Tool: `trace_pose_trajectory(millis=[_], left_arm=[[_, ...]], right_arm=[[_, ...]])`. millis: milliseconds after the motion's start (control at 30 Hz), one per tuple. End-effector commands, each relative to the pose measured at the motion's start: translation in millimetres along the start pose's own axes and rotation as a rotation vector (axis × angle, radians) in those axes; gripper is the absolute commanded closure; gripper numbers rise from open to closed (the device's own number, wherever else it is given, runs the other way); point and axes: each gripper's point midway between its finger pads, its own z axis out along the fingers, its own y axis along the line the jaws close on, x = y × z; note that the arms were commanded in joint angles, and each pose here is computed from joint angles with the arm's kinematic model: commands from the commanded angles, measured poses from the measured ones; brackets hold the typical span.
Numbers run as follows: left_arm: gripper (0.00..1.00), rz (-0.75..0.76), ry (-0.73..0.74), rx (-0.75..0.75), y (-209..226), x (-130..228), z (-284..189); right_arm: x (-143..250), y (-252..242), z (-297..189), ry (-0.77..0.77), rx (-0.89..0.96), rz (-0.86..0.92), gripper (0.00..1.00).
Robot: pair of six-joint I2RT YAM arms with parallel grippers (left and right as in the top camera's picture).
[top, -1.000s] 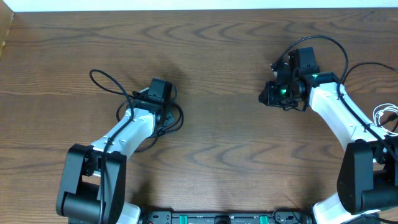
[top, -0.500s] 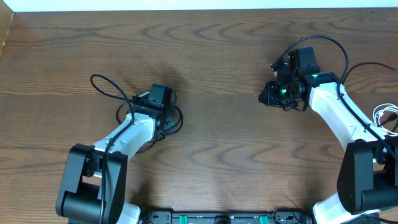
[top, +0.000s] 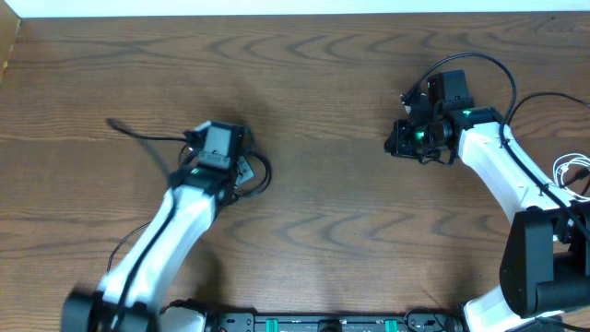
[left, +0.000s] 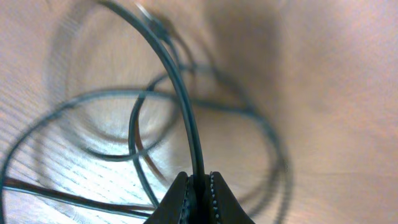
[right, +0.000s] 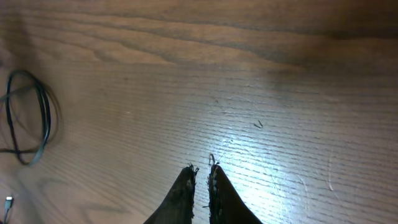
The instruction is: Untangle cables
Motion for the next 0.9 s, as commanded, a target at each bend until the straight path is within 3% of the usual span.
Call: trace_pose_trajectory(millis=[0, 167, 267, 400, 633, 767, 867], left_arm=[[0.92, -0.031, -0.162, 0.121, -14, -38, -54], [0.92, -0.143, -0.346, 0.310, -17, -64, -133], [0.92, -0.195, -0.383, 0.424, -21, -66, -165], [0.92, -0.217, -0.384, 0.539, -27, -61, -191], [0.92, -0.263, -0.300, 0.557, -33, -52, -182], [0.92, -0.318, -0.159, 0.481, -35, -35, -147], [0.92, -0.289, -0.031, 0.497, -50, -18, -129]], right_arm=[[4, 4, 3, 0.017, -0.025, -0.001, 0.91], [5, 5, 3, 0.019, -0.032, 0.000, 0.87], [8, 18, 2, 0.036, -0.109, -0.022, 0.80], [14, 55, -6, 0.054, -0.333, -0.163, 0.63], [30, 104, -32, 0.050, -0.662, -0.374, 0.37], [37, 116, -28, 0.065, -0.677, -0.421, 0.25], [39, 116, -21, 0.067, -0.632, -0.447, 0.22]])
